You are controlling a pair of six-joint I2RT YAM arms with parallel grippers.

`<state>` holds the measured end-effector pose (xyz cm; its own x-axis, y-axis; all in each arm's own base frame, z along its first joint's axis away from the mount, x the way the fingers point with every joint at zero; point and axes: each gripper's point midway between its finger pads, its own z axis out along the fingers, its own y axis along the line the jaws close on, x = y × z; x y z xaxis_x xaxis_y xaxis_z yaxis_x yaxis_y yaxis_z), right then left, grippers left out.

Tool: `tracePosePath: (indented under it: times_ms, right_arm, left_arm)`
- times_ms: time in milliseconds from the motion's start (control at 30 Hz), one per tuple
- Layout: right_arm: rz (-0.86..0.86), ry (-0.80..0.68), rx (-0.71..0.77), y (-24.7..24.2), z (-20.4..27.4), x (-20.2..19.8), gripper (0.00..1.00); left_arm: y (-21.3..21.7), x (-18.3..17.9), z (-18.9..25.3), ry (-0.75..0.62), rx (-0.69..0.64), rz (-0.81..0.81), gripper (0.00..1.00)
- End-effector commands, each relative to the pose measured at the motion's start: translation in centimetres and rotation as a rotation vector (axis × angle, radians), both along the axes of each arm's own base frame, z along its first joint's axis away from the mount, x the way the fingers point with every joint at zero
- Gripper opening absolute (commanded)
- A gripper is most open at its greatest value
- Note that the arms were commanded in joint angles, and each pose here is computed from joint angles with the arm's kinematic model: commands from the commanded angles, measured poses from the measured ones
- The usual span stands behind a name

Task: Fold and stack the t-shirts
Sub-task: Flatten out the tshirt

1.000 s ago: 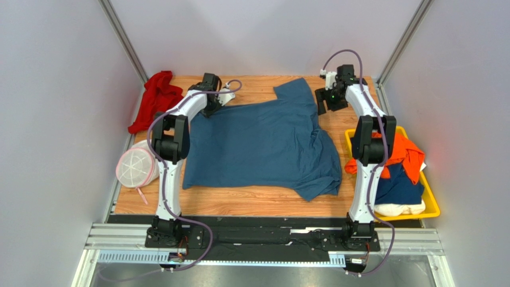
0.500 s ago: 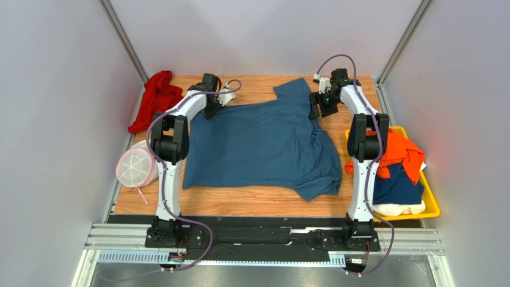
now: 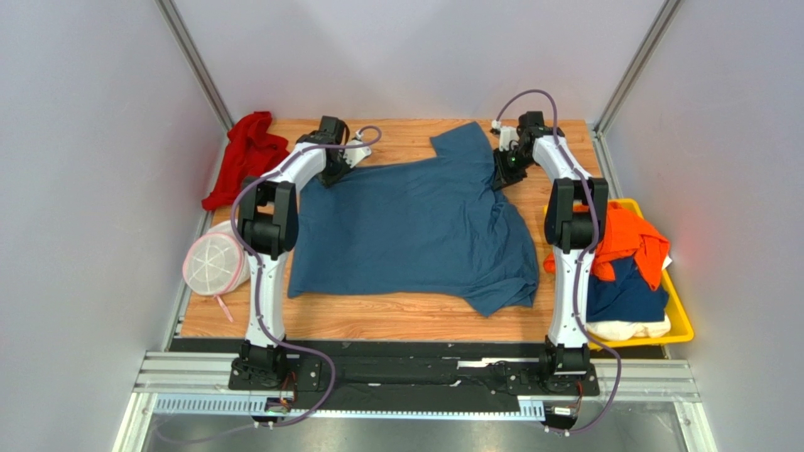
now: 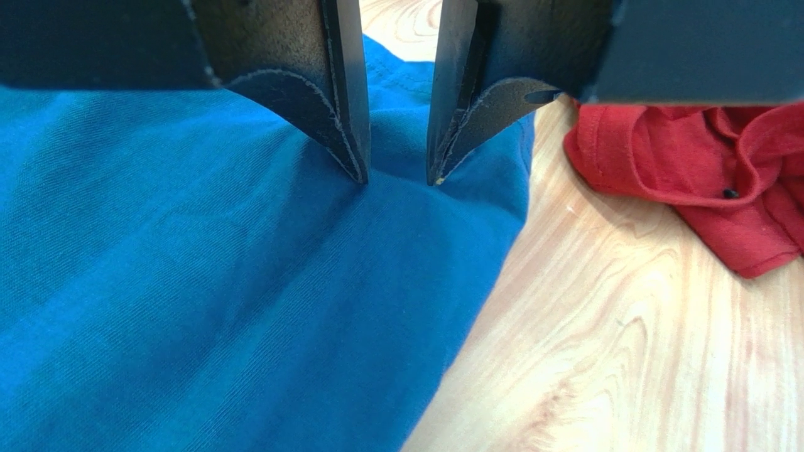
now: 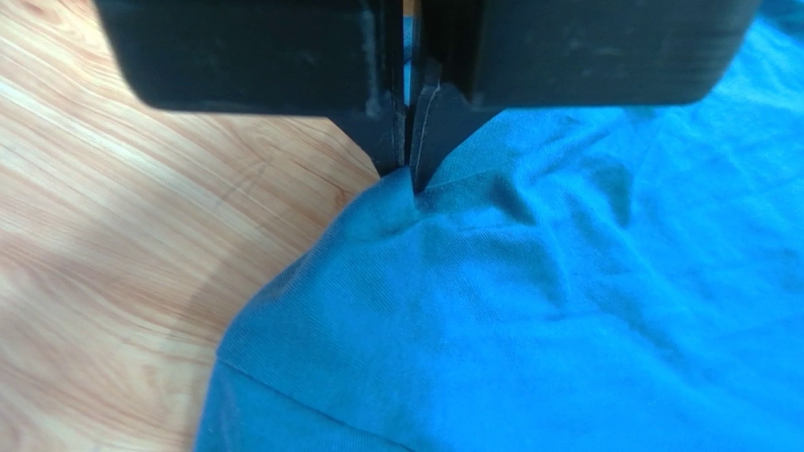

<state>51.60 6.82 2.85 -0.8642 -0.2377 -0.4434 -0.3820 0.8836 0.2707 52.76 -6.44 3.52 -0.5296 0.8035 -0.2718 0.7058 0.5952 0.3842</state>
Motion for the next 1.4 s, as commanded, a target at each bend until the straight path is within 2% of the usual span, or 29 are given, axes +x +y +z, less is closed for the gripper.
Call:
tracePosePath:
  times_ms: [0, 100, 200, 300, 433, 567, 667, 767, 800, 967, 1067, 1200, 1333, 1367]
  right_arm:
    - [-0.041, -0.108, -0.169, -3.1, 4.3, 1.3, 0.0]
    - [-0.069, -0.196, -0.277, -5.1, 7.6, 2.2, 0.0]
    - [-0.124, -0.281, -0.462, -8.4, 11.2, 3.0, 0.0]
    - [-0.136, -0.341, -0.555, -9.7, 14.0, 3.6, 0.0]
    - [-0.128, -0.374, -0.596, -10.0, 15.2, 4.1, 0.0]
    - [-0.101, -0.354, -0.624, -9.4, 13.9, 4.1, 0.0]
    - [-0.089, -0.335, -0.637, -9.1, 12.6, 4.1, 0.1]
    - [-0.094, -0.331, -0.654, -9.3, 11.8, 4.3, 0.24]
    - [-0.092, -0.325, -0.659, -9.2, 11.4, 4.3, 0.34]
    - [-0.102, -0.311, -0.667, -9.4, 11.0, 3.8, 0.52]
    - [-0.112, -0.314, -0.644, -9.2, 11.7, 2.9, 0.55]
    - [-0.07, -0.297, -0.532, -7.1, 12.0, 0.0, 0.56]
    - [-0.024, -0.253, -0.472, -5.9, 11.6, -5.2, 0.57]
    - [-0.009, -0.254, -0.453, -5.5, 11.6, -6.1, 0.58]
  left_arm:
    - [0.3, 0.0, 3.2, -0.056, -0.003, 0.003, 0.37]
    - [0.3, 0.1, 3.4, -0.067, -0.005, 0.009, 0.36]
    - [0.4, 0.1, 3.3, -0.075, -0.003, 0.012, 0.34]
    - [0.4, 0.1, 3.2, -0.079, -0.001, 0.012, 0.33]
    - [0.5, 0.1, 2.7, -0.079, 0.001, 0.017, 0.32]
    - [0.5, 0.0, 2.5, -0.075, 0.003, 0.019, 0.31]
    - [0.8, -0.1, 2.2, -0.075, 0.018, 0.012, 0.3]
    - [0.9, -0.1, 2.3, -0.082, 0.025, 0.011, 0.3]
    - [0.9, -0.1, 2.3, -0.082, 0.026, 0.012, 0.3]
    - [1.0, -0.1, 3.7, -0.109, 0.026, 0.018, 0.29]
    - [0.6, -0.4, 5.0, -0.13, -0.009, 0.023, 0.29]
    - [-0.4, -1.4, 7.7, -0.158, -0.084, 0.011, 0.29]
    - [-1.4, -3.7, 9.7, -0.154, -0.154, -0.011, 0.29]
    - [-1.7, -5.0, 9.1, -0.114, -0.173, -0.031, 0.29]
